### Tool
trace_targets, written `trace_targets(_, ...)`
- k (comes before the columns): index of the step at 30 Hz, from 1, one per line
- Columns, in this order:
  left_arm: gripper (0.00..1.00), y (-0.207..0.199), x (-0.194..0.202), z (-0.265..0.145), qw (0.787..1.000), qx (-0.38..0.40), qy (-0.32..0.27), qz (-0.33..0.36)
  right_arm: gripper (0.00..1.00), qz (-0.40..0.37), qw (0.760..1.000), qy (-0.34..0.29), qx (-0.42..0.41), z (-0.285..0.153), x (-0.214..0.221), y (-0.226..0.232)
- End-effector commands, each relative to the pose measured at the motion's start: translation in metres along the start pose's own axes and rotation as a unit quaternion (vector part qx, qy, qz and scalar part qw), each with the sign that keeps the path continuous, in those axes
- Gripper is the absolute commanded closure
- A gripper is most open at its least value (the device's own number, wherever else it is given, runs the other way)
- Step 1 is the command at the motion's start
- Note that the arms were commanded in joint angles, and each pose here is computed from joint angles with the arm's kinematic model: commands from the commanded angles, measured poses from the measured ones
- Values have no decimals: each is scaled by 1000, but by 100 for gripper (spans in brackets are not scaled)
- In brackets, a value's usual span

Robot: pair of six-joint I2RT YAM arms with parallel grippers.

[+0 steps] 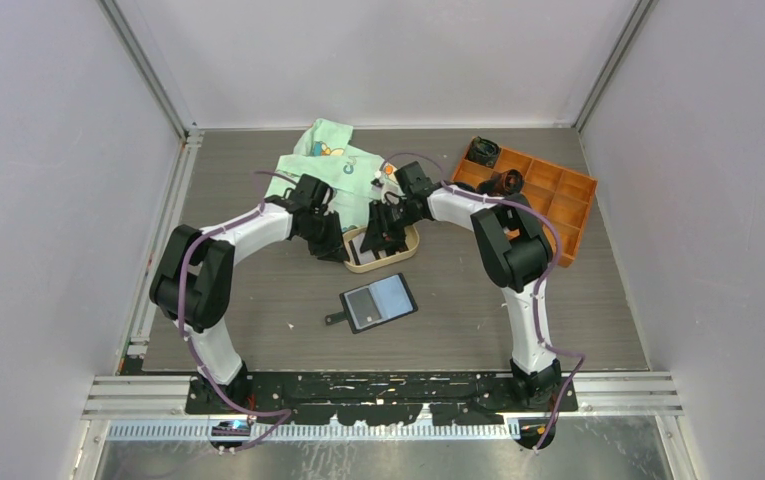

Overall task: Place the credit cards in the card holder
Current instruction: Pick up the credit card from the storage box.

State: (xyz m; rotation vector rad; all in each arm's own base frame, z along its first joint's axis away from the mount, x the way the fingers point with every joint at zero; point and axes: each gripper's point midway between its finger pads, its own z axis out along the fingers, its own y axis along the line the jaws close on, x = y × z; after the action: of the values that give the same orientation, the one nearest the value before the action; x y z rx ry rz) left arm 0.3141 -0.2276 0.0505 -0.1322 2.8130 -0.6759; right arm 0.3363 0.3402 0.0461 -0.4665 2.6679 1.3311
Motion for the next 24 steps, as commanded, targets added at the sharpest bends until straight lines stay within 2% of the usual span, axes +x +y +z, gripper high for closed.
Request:
trace_targets(1, 79, -22, -16, -9, 999, 36, -22, 24, 65, -18, 1000, -3, -25, -2, -6, 12)
trace_targets(9, 76, -26, -19, -16, 998, 43, -32, 31, 66, 21, 997, -15, -75, 10, -12, 21)
trace_targets(16, 76, -27, -18, -15, 998, 46, -27, 31, 69, -2, 1000, -19, 7, 18, -10, 2)
trace_targets(19, 76, -27, -19, -18, 998, 44, -31, 34, 74, -6, 1000, -15, 13, 17, -9, 1)
trace_targets(24, 76, -25, -24, -24, 998, 38, -42, 38, 93, -20, 1000, -13, -12, 10, -12, 15)
